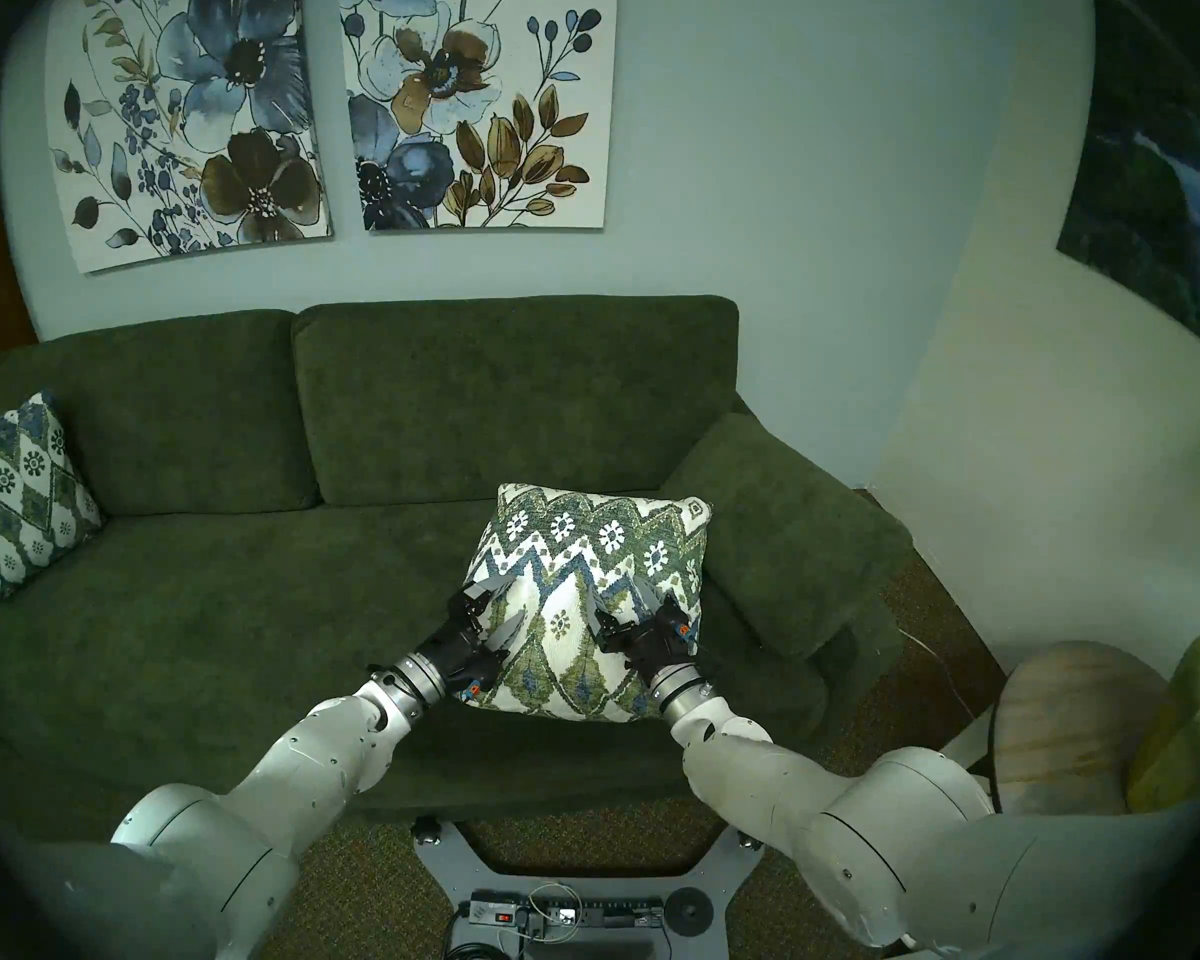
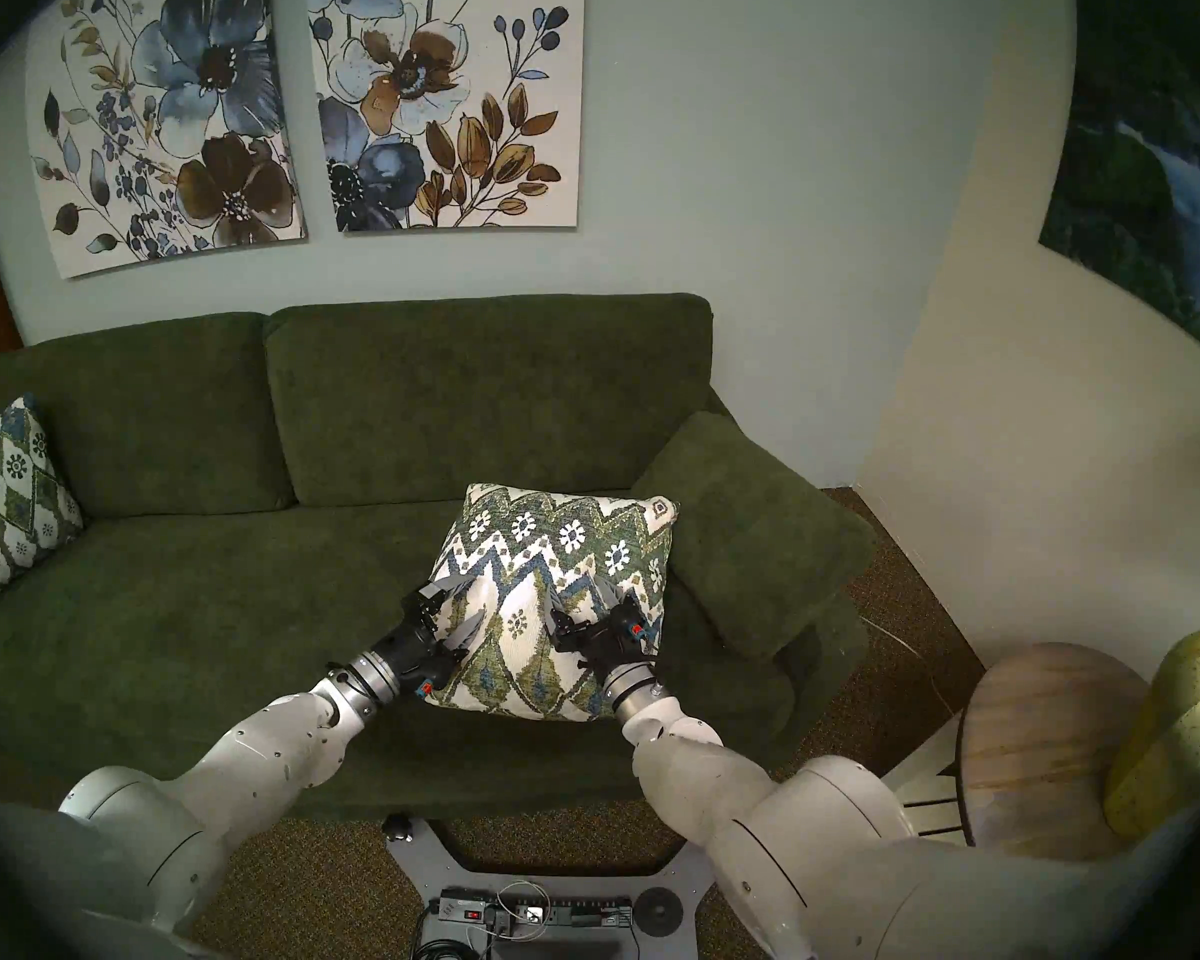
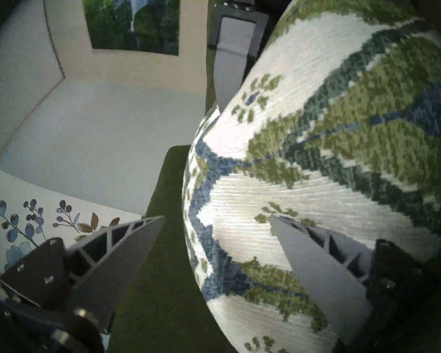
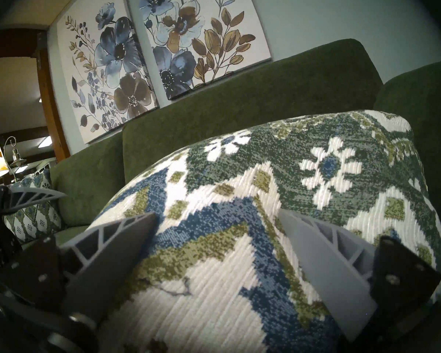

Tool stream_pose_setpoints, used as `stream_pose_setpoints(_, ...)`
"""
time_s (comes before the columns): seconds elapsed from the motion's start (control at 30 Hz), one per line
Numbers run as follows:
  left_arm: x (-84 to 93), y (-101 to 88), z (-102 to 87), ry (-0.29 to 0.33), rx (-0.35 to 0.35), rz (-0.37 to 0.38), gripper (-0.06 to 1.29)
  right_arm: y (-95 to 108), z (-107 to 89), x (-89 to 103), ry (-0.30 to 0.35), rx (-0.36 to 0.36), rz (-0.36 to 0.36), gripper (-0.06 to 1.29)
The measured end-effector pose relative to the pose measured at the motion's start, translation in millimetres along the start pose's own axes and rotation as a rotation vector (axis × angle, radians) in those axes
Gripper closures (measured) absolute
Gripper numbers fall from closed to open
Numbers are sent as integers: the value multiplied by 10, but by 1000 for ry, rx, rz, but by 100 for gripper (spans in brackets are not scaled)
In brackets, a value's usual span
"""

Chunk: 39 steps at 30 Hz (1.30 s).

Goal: Fluff a cushion

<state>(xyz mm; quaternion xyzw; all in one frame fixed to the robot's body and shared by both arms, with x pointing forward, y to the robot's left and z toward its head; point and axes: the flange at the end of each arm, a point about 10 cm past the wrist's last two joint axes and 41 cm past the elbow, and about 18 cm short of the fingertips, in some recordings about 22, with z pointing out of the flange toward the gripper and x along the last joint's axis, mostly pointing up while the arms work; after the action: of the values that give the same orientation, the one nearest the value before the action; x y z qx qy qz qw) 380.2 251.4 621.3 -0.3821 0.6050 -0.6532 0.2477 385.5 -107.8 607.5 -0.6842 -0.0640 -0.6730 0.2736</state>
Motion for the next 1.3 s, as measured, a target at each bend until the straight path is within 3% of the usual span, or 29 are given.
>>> stream_pose_setpoints(0.67,-4,174,33,-163,39,-197,9,-24,6,58,21,91,-42,0)
stream_pose_setpoints(0.9,-33,-67,154,-117,169,-251,9,39,248,411,131,189,-115,0)
stream_pose_setpoints(1.07,-105,-281,219,-90,254,-248,8,97,463,702,206,216,-147,0)
stream_pose_setpoints(1.3,-243,-505,166,-70,345,-252,5,182,673,1070,298,240,-181,0)
